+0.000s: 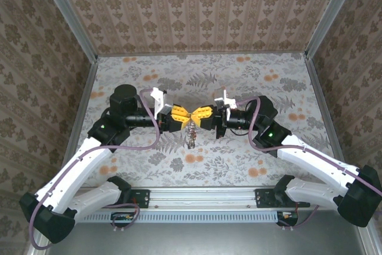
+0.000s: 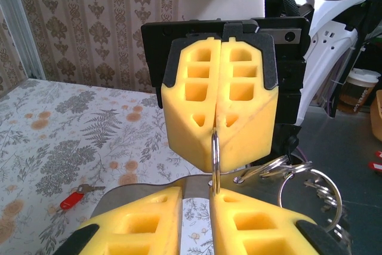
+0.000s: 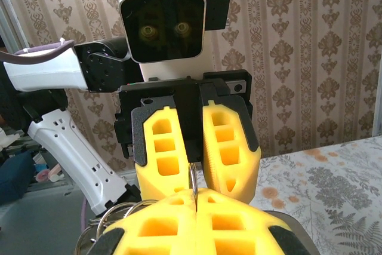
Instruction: Put the keys on the keyring
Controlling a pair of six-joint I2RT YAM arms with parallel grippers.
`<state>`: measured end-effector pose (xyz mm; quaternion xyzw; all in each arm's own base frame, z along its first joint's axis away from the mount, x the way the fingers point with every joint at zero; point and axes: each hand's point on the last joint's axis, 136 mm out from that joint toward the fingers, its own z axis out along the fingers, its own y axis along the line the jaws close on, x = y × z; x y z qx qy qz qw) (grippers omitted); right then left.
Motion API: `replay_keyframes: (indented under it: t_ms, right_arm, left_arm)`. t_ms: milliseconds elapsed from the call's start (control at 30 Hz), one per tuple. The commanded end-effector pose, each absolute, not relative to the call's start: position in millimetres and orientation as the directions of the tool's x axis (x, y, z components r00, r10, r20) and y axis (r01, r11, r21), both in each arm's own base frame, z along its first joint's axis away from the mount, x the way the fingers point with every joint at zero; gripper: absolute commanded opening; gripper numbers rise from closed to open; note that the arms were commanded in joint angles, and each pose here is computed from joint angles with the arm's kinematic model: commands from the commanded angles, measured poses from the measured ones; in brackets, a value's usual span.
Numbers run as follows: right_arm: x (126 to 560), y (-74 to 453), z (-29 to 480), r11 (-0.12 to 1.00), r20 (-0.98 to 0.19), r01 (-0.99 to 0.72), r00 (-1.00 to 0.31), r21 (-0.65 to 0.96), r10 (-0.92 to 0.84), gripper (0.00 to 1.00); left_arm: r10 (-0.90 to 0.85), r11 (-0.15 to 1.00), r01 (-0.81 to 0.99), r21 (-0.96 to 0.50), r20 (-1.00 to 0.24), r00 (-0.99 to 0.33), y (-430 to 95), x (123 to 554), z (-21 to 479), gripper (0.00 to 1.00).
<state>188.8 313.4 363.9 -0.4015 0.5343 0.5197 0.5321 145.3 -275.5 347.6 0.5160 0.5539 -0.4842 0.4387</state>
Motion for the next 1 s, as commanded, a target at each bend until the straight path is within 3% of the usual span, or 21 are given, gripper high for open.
replay_keyframes:
  t_ms: [0, 500, 967]
  right_arm:
    - [181.4, 311.1, 374.0, 0.109, -0.983, -0.988, -0.089, 0.107, 0.158, 0.00]
    - [179.9, 306.6, 377.1, 0.123, -0.981, -0.987, -0.080, 0.103, 0.176, 0.00]
    - [180.0, 307.6, 377.6, 0.116, -0.980, -0.988, -0.083, 0.105, 0.180, 0.00]
  left_arm:
    - [0.100, -0.020, 0.999, -0.046, -0.994, -0.044, -271.9, 139.6, 365.4, 0.20]
    - [0.116, 0.021, 0.999, -0.031, -0.993, -0.033, -264.6, 138.4, 366.7, 0.24]
    - [0.139, -0.012, 0.999, -0.052, -0.989, -0.049, -275.2, 141.9, 360.4, 0.23]
